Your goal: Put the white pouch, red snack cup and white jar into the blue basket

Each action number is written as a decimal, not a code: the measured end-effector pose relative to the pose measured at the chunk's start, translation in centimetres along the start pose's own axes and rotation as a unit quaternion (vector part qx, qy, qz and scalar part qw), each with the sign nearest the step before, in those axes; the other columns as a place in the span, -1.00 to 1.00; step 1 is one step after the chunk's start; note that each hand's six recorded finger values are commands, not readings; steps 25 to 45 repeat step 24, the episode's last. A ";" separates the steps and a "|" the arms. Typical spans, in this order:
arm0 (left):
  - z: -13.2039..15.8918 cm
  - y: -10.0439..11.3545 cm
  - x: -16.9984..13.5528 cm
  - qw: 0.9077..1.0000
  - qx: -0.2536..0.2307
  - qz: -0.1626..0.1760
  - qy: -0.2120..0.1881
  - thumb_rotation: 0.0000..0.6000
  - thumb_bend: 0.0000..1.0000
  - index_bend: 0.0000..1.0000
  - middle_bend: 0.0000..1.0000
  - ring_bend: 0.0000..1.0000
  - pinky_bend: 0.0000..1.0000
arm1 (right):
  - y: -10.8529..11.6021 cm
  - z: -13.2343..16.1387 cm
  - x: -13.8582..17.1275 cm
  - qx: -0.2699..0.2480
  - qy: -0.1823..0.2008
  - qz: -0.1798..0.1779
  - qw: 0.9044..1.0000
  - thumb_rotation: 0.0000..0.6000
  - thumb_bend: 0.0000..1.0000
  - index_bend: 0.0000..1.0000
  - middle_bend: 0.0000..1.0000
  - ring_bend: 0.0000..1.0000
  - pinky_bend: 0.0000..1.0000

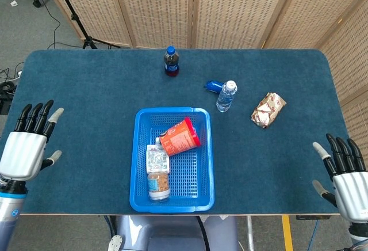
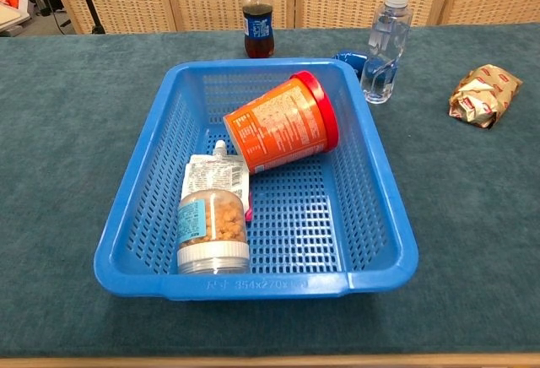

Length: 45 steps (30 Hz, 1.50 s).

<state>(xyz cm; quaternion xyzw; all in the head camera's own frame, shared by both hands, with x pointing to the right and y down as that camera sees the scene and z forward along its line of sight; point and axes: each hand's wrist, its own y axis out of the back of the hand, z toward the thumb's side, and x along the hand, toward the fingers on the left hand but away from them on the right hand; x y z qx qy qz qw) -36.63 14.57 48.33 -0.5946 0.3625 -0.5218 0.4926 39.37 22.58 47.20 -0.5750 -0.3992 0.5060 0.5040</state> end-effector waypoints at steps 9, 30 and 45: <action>-1.0 1.8 -2.1 1.000 0.016 0.025 0.007 1.00 -0.72 -0.92 -1.00 -1.00 -1.00 | 2.4 0.0 1.0 0.013 -0.003 -0.004 1.000 1.00 -0.69 -0.72 -1.00 -1.00 -1.00; -2.1 3.2 -4.0 0.999 0.006 0.041 0.027 1.00 -0.72 -0.92 -1.00 -1.00 -1.00 | 1.5 1.7 1.4 0.012 0.018 0.023 1.000 1.00 -0.69 -0.72 -1.00 -1.00 -1.00; -2.1 3.2 -4.0 0.999 0.006 0.041 0.027 1.00 -0.72 -0.92 -1.00 -1.00 -1.00 | 1.5 1.7 1.4 0.012 0.018 0.023 1.000 1.00 -0.69 -0.72 -1.00 -1.00 -1.00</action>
